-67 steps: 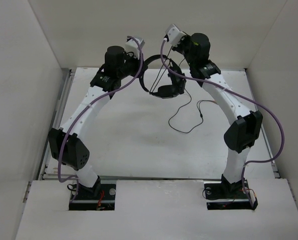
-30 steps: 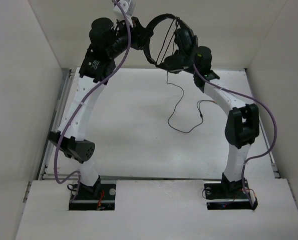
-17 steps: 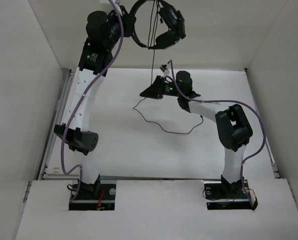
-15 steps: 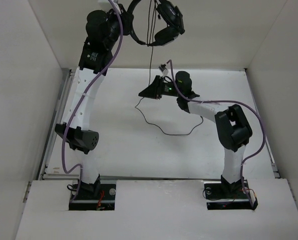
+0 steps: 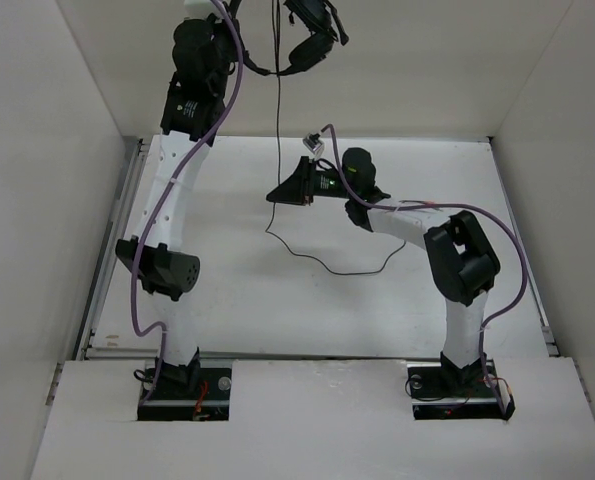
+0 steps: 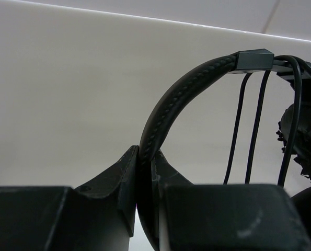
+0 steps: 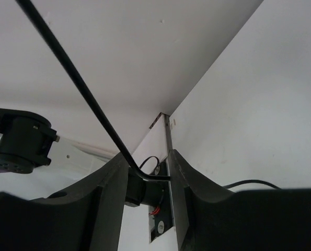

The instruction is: Wrap the headphones

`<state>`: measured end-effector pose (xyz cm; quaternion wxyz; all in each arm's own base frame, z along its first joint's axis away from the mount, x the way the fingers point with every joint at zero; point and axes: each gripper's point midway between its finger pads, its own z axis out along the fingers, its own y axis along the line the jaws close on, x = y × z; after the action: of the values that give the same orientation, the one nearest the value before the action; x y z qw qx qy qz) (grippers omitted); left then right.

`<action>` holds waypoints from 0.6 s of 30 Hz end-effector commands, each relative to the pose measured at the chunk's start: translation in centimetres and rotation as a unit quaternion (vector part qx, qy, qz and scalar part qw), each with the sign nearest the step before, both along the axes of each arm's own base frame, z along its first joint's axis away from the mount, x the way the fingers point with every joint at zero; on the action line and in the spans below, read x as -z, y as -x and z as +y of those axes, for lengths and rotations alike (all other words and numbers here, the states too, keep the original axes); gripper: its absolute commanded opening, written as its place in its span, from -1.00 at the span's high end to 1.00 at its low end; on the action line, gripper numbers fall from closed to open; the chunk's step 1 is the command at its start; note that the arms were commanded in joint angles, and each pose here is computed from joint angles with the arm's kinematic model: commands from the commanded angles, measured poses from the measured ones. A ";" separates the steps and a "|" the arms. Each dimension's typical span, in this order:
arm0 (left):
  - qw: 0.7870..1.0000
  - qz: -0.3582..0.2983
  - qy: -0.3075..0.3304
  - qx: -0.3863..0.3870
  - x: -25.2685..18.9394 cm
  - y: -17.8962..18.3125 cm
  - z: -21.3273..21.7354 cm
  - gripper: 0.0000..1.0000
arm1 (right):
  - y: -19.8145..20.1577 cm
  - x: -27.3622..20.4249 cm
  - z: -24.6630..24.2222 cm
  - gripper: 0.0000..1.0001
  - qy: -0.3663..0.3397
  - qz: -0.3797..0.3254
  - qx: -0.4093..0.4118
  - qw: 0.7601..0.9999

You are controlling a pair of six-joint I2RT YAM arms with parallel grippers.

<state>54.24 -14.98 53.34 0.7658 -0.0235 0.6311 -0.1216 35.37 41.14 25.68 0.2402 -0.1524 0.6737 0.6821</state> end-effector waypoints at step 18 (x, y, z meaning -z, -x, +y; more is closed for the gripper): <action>0.980 -0.105 0.021 -0.168 -5.3 -0.3 7.0 0.99 | 5.9 -4.1 1.7 0.76 -0.031 -0.082 -0.104 0.991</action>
<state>56.76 -10.74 52.90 0.7884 -0.0796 0.6098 -0.0173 31.08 42.85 26.03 0.1955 -0.2148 0.6523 0.7001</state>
